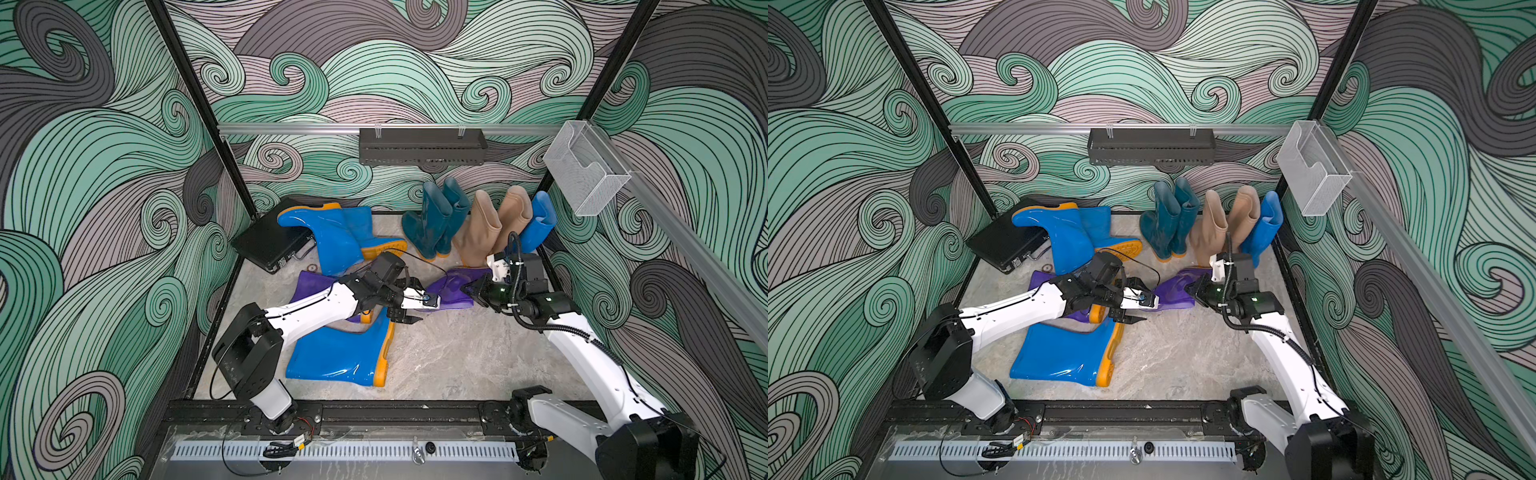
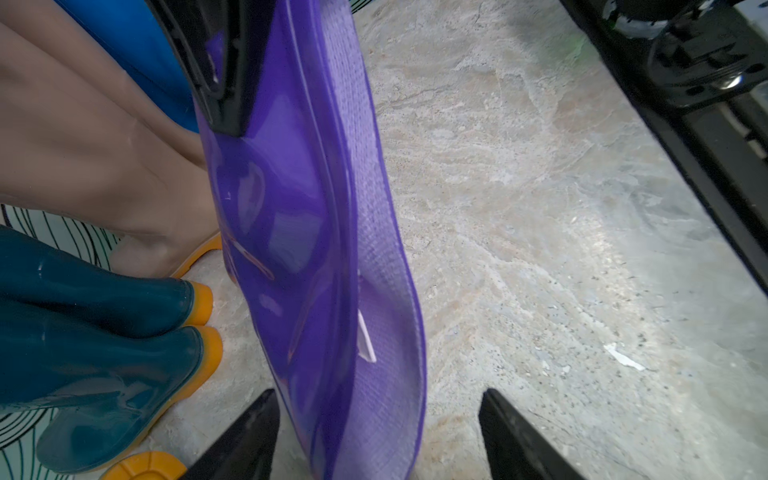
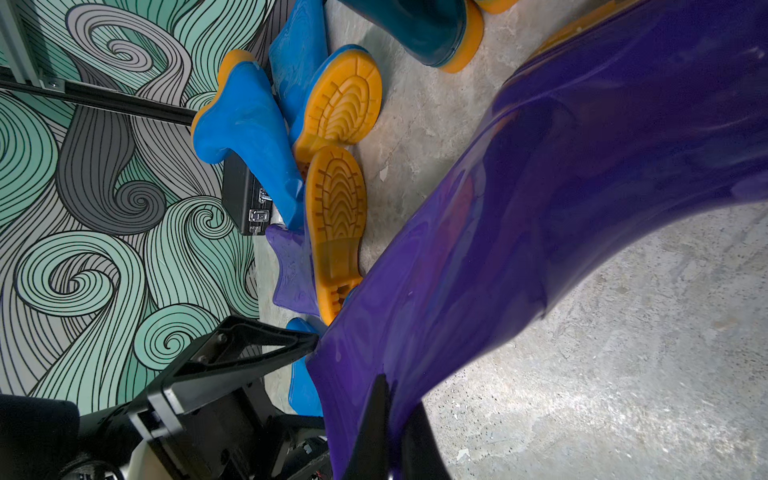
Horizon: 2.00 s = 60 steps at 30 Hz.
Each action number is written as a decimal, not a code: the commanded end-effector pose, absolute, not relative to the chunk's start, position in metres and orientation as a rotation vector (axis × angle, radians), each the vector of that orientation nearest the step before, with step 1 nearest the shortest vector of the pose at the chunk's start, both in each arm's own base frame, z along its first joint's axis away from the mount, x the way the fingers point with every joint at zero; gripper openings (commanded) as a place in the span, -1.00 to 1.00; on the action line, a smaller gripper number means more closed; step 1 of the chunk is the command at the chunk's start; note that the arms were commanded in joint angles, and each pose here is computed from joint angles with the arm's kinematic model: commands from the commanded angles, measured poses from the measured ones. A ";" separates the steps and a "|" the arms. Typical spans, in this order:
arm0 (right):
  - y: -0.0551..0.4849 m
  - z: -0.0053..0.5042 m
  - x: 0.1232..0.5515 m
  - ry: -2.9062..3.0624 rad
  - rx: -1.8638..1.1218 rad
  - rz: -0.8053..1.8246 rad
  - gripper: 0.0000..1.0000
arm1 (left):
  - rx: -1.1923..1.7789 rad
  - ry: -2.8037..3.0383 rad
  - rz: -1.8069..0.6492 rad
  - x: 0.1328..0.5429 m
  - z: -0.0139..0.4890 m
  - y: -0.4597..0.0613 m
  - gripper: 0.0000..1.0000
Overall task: Match and arrange rain boots in pairs
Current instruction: Adjust the rain boot at the center of the board.
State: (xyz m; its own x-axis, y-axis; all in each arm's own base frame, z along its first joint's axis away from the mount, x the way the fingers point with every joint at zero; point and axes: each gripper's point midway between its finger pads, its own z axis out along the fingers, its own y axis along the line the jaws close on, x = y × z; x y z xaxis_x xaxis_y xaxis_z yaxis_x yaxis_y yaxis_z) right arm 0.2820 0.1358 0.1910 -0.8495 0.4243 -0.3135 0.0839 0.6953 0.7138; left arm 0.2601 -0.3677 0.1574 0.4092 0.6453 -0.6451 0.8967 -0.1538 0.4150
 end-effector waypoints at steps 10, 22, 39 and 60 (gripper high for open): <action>0.147 0.229 0.297 2.372 0.280 1.090 -0.87 | 1.876 1.370 -0.371 0.272 0.163 -0.388 -0.84; 0.142 0.220 0.311 2.357 0.257 1.031 0.18 | 1.660 1.671 -0.657 0.252 0.243 -0.399 -1.00; 0.152 0.209 0.369 2.356 0.280 1.062 0.57 | 1.403 2.117 -0.761 0.260 0.276 -0.398 -1.00; 0.060 0.213 0.355 2.377 0.343 0.763 0.95 | 1.039 2.364 -0.841 0.298 0.283 -0.385 -1.00</action>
